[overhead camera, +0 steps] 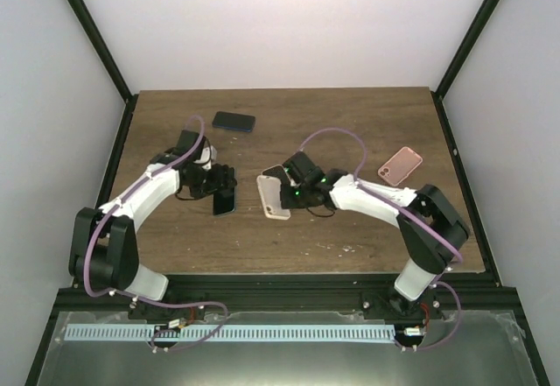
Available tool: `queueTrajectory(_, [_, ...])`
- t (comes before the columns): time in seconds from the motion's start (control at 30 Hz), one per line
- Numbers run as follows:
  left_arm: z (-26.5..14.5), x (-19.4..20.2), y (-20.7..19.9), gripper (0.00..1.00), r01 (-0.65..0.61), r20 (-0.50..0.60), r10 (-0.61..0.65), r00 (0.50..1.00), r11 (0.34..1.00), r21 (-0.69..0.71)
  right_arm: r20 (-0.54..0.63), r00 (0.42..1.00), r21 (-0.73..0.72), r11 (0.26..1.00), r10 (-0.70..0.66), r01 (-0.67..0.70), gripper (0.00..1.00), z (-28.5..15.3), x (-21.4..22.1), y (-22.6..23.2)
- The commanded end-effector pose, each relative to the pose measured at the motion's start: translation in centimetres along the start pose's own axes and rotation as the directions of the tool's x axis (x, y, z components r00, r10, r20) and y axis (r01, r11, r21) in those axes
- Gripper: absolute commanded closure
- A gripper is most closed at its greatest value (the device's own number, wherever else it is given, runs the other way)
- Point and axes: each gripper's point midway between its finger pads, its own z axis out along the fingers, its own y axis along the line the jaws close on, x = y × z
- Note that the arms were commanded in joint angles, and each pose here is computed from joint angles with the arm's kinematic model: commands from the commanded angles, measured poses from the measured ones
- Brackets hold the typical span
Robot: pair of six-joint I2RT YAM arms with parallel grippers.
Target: Put the phone into the phone case
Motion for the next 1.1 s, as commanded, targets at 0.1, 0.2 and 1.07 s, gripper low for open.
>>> queueTrajectory(0.1, [-1.1,0.7,-0.9,0.46,0.007,0.031,-0.009,0.999,0.998,0.062,-0.025,0.985,-0.028,0.985,0.168,-0.169,0.99,2.7,3.5,4.1])
queueTrajectory(0.2, [-1.8,0.5,-0.6,0.47,-0.007,0.066,0.005,0.998,0.999,0.042,-0.020,0.984,-0.001,0.984,0.177,-0.177,0.99,3.6,4.2,4.9])
queueTrajectory(1.07, [-0.6,2.8,-2.1,0.48,-0.038,-0.003,0.039,0.999,0.990,0.137,-0.020,0.995,-0.119,0.987,0.102,-0.104,0.79,4.3,5.8,8.8])
